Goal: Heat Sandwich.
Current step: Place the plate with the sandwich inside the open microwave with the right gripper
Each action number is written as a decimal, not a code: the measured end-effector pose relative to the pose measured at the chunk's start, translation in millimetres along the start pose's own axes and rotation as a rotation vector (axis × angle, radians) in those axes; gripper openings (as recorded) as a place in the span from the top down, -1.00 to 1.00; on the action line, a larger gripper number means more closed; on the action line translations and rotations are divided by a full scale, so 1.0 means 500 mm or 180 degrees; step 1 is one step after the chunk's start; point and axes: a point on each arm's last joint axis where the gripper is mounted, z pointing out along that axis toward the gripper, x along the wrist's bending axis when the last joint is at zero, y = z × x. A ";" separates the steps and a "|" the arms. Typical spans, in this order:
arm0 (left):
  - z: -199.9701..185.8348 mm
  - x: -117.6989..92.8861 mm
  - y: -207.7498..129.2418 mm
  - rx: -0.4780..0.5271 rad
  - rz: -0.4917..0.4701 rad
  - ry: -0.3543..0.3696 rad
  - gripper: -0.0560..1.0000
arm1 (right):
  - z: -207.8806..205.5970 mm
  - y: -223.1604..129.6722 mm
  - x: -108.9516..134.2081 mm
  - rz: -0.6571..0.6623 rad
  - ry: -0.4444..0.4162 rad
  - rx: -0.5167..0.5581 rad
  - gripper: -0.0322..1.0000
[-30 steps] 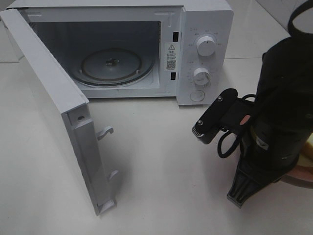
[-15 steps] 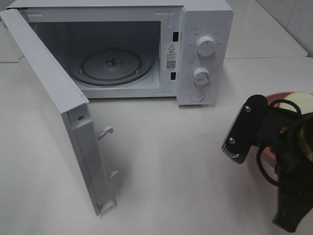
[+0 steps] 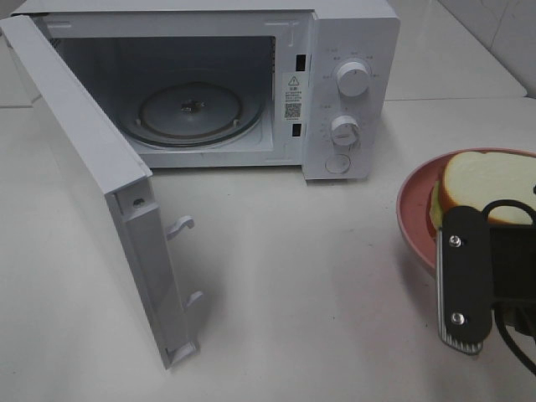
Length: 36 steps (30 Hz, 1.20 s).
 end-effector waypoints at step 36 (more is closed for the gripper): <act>0.000 0.000 0.000 0.0000 0.0000 0.0000 -0.95 | 0.019 0.023 -0.015 -0.1806 -0.0170 -0.0830 0.86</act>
